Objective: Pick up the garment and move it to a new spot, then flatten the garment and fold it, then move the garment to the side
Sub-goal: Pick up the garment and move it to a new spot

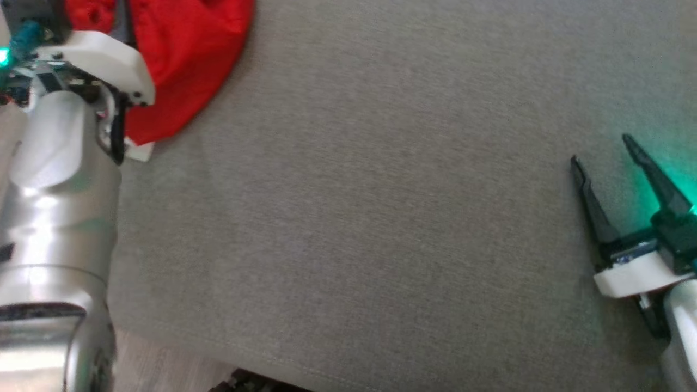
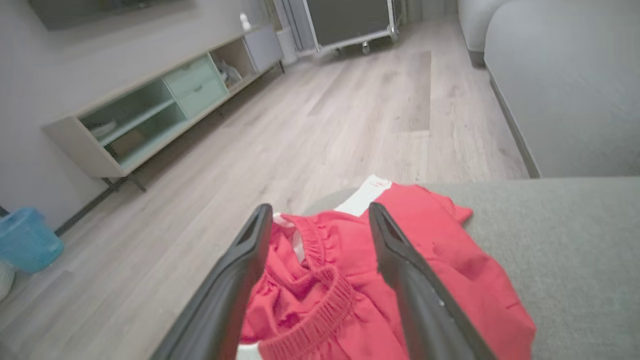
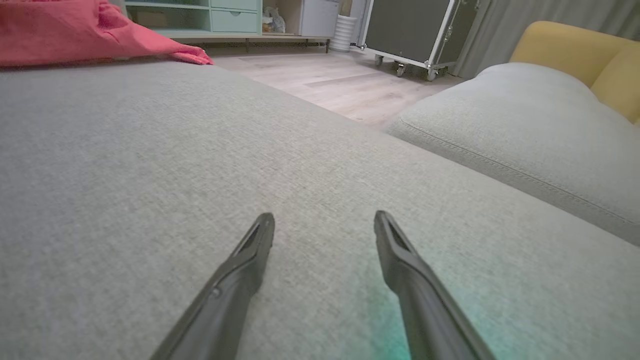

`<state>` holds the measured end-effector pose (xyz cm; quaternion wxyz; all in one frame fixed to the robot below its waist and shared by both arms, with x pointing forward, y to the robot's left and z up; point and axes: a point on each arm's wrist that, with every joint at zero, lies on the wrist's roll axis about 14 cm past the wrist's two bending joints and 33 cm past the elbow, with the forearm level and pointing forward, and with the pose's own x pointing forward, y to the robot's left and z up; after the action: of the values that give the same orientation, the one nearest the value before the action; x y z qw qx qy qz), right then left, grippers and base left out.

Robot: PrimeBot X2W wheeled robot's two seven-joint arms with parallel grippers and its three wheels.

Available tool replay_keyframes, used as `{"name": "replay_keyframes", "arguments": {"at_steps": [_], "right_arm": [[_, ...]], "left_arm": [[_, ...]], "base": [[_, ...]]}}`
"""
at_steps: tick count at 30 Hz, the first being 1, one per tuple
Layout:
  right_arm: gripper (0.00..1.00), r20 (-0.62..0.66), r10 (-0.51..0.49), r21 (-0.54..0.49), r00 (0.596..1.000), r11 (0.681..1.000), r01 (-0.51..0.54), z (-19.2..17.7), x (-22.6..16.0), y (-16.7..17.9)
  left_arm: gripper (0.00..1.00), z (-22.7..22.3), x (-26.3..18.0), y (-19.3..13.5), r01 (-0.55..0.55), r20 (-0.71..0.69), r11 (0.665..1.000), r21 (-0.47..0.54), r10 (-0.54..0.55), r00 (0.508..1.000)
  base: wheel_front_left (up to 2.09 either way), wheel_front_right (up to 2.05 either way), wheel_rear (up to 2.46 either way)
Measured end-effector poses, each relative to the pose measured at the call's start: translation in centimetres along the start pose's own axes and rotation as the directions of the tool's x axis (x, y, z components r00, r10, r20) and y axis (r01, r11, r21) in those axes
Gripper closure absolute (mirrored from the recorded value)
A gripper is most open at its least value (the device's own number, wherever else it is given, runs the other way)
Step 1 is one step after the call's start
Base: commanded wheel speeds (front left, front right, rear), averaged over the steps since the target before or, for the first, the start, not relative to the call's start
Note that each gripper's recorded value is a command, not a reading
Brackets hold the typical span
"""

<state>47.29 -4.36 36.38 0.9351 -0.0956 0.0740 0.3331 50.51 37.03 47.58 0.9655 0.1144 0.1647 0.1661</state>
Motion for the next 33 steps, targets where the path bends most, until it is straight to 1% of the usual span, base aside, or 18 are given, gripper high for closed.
{"name": "replay_keyframes", "arguments": {"at_steps": [4, 8, 9, 10, 12, 14, 18, 21, 24, 27, 28, 29, 33], "right_arm": [[0.0, 0.013, -0.041, 0.008, 0.999, 0.999, 0.041, -0.3, -0.1, -1.6], [0.0, 0.019, -0.075, 0.013, 0.997, 0.997, 0.075, -0.7, -0.2, -2.8], [0.0, 0.024, -0.082, 0.013, 0.996, 0.997, 0.082, -0.7, -0.3, -3.1], [0.0, 0.026, -0.089, 0.012, 0.996, 0.996, 0.089, -0.7, -0.4, -3.3], [0.0, 0.029, -0.103, 0.011, 0.994, 0.995, 0.103, -0.6, -0.4, -3.8], [0.0, 0.031, -0.113, 0.012, 0.993, 0.994, 0.112, -0.3, -0.6, -3.9], [0.0, 0.014, -0.139, 0.025, 0.99, 0.99, 0.138, 0.1, -1.2, -4.0], [0.0, 0.001, -0.144, 0.045, 0.99, 0.989, 0.144, 0.6, -1.9, -3.2], [0.0, 0.003, -0.161, 0.086, 0.987, 0.983, 0.16, 1.7, -2.7, -2.0], [0.0, 0.025, -0.202, 0.123, 0.979, 0.973, 0.197, 3.4, -3.8, -1.5], [0.0, 0.032, -0.221, 0.128, 0.975, 0.968, 0.215, 3.9, -4.4, -1.7], [0.0, 0.032, -0.221, 0.128, 0.975, 0.968, 0.215, 3.9, -4.4, -1.7], [0.0, 0.053, -0.311, 0.142, 0.949, 0.943, 0.302, 5.6, -7.5, -2.6]], "left_arm": [[0.0, -4.5, 1.5, -0.6, -0.007, -0.186, 1.0, 0.017, 0.01, 0.982], [0.0, -7.9, 2.2, -1.1, -0.018, -0.313, 0.999, 0.039, 0.029, 0.949], [0.37, -8.5, 2.3, -1.3, -0.016, -0.328, 0.999, 0.052, 0.032, 0.944], [1.0, -8.9, 2.4, -1.4, -0.018, -0.336, 0.998, 0.059, 0.037, 0.941], [1.0, -8.5, 2.9, -1.5, -0.016, -0.305, 0.997, 0.07, 0.037, 0.952], [1.0, -6.9, 3.2, -1.6, -0.015, -0.233, 0.996, 0.082, 0.034, 0.972], [1.0, -1.2, 3.8, -0.9, -0.013, -0.053, 0.995, 0.102, 0.019, 0.998], [1.0, 4.2, 3.8, -0.9, 0.014, 0.087, 0.989, 0.145, -0.027, 0.996], [1.0, 9.7, 3.3, -2.1, 0.057, 0.208, 0.978, 0.201, -0.099, 0.973], [1.0, 14.9, 2.2, -4.6, 0.114, 0.304, 0.955, 0.273, -0.198, 0.932], [1.0, 16.3, 1.8, -5.7, 0.133, 0.324, 0.945, 0.299, -0.232, 0.917], [1.0, 16.3, 1.8, -5.7, 0.133, 0.324, 0.945, 0.299, -0.232, 0.917], [1.0, 21.6, -0.6, -10.7, 0.2, 0.396, 0.902, 0.384, -0.356, 0.846]], "base": [[0.0, 0.0, 0.0], [0.0, 0.0, 0.0], [0.0, 0.0, 0.0], [0.0, 0.0, 0.0], [0.0, 0.0, 0.0], [0.0, 0.0, 0.0], [0.0, 0.0, 0.0], [0.0, 0.0, 0.0], [0.0, 0.0, 0.0], [0.0, 0.0, 0.0], [0.0, 0.0, 0.0], [0.0, 0.0, 0.0], [0.0, 0.0, 0.0]]}}
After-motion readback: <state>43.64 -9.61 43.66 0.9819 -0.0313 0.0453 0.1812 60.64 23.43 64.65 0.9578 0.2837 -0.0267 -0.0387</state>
